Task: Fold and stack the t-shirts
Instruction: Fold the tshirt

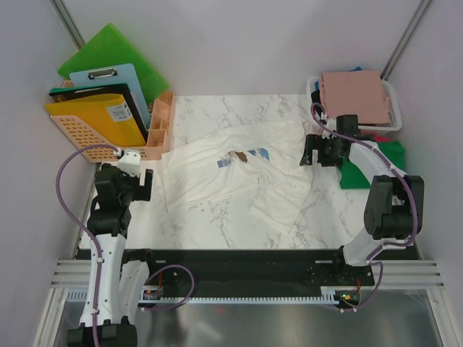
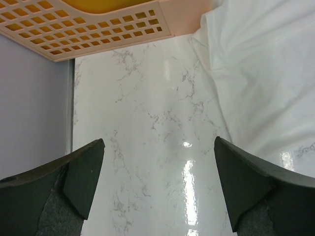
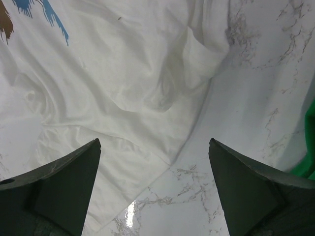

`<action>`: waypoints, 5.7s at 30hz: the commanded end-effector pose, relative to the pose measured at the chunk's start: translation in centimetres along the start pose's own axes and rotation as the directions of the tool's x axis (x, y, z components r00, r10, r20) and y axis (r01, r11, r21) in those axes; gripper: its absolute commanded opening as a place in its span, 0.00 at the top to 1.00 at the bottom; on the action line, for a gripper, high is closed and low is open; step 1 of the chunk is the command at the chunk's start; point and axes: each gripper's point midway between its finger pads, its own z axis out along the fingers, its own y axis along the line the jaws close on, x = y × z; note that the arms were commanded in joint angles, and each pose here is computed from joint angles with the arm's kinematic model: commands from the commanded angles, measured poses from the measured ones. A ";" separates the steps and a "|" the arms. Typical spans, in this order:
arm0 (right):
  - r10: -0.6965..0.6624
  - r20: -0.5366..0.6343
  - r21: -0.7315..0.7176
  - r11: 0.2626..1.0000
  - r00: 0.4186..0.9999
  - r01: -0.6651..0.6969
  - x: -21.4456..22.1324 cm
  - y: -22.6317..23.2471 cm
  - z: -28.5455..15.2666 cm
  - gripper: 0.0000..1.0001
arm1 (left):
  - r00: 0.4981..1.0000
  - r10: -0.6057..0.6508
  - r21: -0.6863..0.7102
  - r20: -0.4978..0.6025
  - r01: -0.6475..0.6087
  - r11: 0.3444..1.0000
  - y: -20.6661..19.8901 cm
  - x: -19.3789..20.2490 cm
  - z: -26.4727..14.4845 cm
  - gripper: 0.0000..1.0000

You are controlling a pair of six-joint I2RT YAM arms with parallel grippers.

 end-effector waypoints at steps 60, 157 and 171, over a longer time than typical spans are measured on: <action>-0.014 -0.128 0.050 0.999 0.992 0.021 1.8 -3.8 5.2 1.00 | 0.992 0.115 0.197 -0.043 -0.104 0.975 -3.3 1.6 1.0 0.00; -0.246 0.165 0.373 0.912 0.955 0.170 1.2 -4.9 -11.2 0.15 | 0.882 0.386 0.552 -0.270 -0.187 0.813 -17.4 5.7 10.1 0.00; -0.269 0.171 0.400 0.898 0.948 0.182 0.9 -5.1 -12.3 0.16 | 0.760 0.514 0.549 -0.397 -0.252 0.797 -15.1 11.5 8.7 0.00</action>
